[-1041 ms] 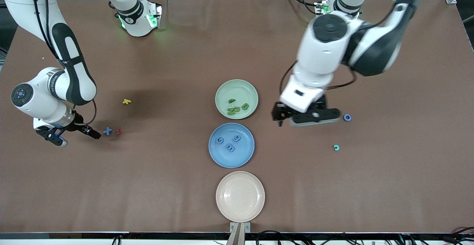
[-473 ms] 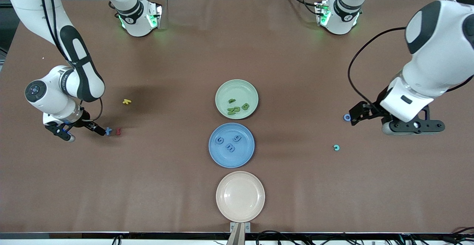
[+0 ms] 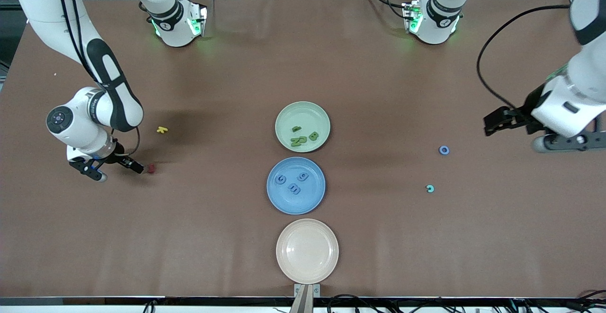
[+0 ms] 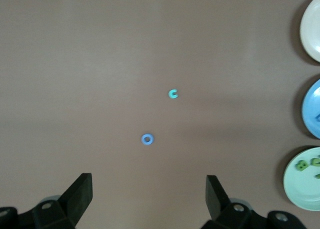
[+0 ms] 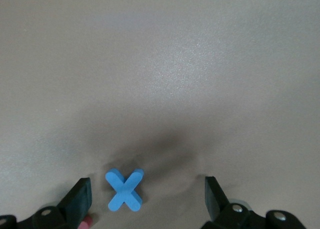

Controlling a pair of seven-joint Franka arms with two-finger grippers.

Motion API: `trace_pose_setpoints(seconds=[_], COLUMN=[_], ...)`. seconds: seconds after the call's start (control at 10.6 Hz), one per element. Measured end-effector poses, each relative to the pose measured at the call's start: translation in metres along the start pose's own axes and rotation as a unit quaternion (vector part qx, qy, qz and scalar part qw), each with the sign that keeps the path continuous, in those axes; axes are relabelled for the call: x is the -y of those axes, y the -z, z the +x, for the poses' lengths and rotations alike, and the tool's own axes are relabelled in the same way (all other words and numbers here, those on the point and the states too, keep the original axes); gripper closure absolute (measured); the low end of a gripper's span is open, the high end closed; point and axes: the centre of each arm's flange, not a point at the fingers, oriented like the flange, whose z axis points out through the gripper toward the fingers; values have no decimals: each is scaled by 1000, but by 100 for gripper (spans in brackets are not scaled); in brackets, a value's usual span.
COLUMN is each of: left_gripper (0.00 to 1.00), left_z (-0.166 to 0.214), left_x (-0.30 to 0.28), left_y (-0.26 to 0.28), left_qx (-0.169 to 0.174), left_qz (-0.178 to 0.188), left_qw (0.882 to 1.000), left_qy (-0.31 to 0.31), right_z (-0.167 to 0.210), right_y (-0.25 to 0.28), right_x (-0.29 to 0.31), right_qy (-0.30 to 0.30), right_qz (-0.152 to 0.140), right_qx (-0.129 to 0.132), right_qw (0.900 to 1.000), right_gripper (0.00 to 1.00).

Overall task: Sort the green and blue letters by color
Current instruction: 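Reach the right gripper to blue x while the left gripper withdraws, then close the right gripper on the blue x letter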

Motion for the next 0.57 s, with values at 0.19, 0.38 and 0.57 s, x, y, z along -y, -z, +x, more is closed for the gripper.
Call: trace_pose_setpoints(seconds=[0.19,0.38,0.57], left_gripper=[0,0,0], left_z=[-13,-23,-30], left_x=[30,44,44], left_y=[24,36,47], left_qx=[1,5,1], left_qz=[17,23,23], left_qw=[1000,1000,1000], left_qy=[-3,4,5], right_z=[-1,-1,-5], right_y=[-3,-5,-11], right_x=[-1,-1,1], right_qy=[0,0,2], right_qz=[-1,-1,-2], right_qx=[0,-5,-6], right_qw=[1000,1000,1000], right_gripper=[0,0,5])
